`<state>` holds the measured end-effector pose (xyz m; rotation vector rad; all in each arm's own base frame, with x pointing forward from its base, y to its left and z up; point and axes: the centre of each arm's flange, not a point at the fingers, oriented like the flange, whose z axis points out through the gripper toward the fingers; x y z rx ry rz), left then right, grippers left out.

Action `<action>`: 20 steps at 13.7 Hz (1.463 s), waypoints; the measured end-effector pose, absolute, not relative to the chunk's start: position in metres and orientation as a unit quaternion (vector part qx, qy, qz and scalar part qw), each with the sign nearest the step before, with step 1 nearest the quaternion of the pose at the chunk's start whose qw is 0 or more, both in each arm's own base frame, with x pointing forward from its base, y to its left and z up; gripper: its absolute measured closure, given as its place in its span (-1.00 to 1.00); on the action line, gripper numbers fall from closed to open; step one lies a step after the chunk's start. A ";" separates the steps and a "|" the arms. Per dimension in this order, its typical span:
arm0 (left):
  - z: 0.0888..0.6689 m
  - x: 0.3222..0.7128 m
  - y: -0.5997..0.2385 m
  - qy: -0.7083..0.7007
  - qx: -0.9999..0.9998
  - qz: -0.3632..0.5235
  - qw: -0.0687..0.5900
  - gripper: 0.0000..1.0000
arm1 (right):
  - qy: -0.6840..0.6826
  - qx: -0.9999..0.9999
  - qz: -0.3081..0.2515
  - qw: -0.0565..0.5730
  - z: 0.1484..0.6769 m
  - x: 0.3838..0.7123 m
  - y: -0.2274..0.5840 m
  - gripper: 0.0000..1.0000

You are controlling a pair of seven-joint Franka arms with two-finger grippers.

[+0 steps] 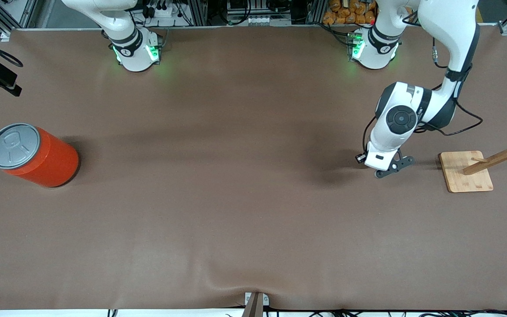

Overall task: Flip cup
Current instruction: 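Lower the cup upright onto the table beside the wooden stand, then open the left gripper and lift it away from the cup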

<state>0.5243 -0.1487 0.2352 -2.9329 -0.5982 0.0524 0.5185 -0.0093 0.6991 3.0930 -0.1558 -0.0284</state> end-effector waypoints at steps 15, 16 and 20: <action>0.232 0.547 -0.122 -0.228 -0.972 0.005 0.066 0.25 | -0.043 0.999 -0.009 0.026 0.699 0.518 -0.001 -1.00; 0.239 0.555 -0.118 -0.233 -0.970 -0.004 0.062 0.07 | -0.043 0.999 -0.009 0.026 0.699 0.518 -0.001 -1.00; 0.321 0.588 -0.119 -0.231 -0.970 -0.023 0.065 -0.83 | -0.043 0.999 -0.010 0.026 0.699 0.518 -0.001 -1.00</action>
